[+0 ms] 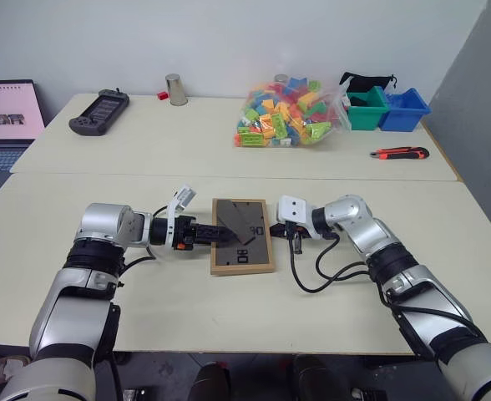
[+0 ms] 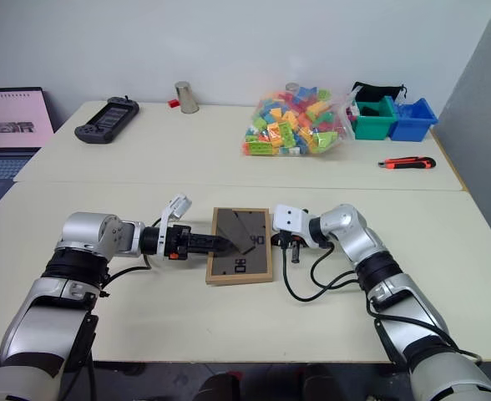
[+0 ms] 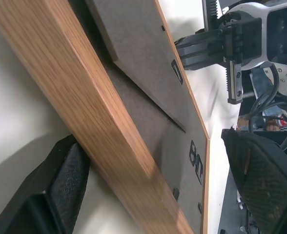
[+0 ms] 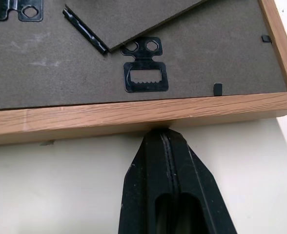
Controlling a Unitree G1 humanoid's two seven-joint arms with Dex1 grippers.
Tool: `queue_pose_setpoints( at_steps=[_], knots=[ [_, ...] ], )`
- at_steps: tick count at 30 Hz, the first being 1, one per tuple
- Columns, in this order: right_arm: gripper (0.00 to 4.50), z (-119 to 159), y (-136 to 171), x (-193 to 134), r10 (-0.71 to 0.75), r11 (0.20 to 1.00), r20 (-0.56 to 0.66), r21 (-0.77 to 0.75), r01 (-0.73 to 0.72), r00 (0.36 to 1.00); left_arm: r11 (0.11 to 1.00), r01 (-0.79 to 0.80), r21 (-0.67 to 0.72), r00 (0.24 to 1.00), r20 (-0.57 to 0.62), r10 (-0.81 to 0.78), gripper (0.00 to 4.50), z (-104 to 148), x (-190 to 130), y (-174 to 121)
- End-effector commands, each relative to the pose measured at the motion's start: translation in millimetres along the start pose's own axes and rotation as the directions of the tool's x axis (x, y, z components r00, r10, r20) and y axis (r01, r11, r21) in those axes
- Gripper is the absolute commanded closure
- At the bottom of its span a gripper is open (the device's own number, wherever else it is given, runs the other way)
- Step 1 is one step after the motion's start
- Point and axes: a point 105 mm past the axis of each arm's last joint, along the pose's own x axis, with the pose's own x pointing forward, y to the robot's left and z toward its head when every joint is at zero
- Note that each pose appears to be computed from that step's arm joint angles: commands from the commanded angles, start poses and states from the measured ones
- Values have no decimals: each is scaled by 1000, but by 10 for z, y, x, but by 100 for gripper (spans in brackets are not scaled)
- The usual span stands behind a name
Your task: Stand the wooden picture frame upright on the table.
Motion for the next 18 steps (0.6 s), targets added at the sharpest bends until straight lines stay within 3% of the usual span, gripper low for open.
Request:
queue_pose_setpoints(
  at_steps=[1,9,16,18],
  knots=[
    [450,201,-59,10,-11,999,53,-49,14,999,999,53,-6,998,-14,-53,10,-21,99,-77],
    [450,102,-53,-15,-26,1000,41,-15,26,999,989,151,6,988,-18,-151,10,-37,49,-277],
    [450,98,-71,-19,-34,999,41,-6,34,999,989,145,8,989,-1,-145,10,-22,24,-292],
    [450,95,-73,-19,-35,999,41,-5,36,999,990,139,11,990,3,-139,44,-18,17,-285]
  ],
)
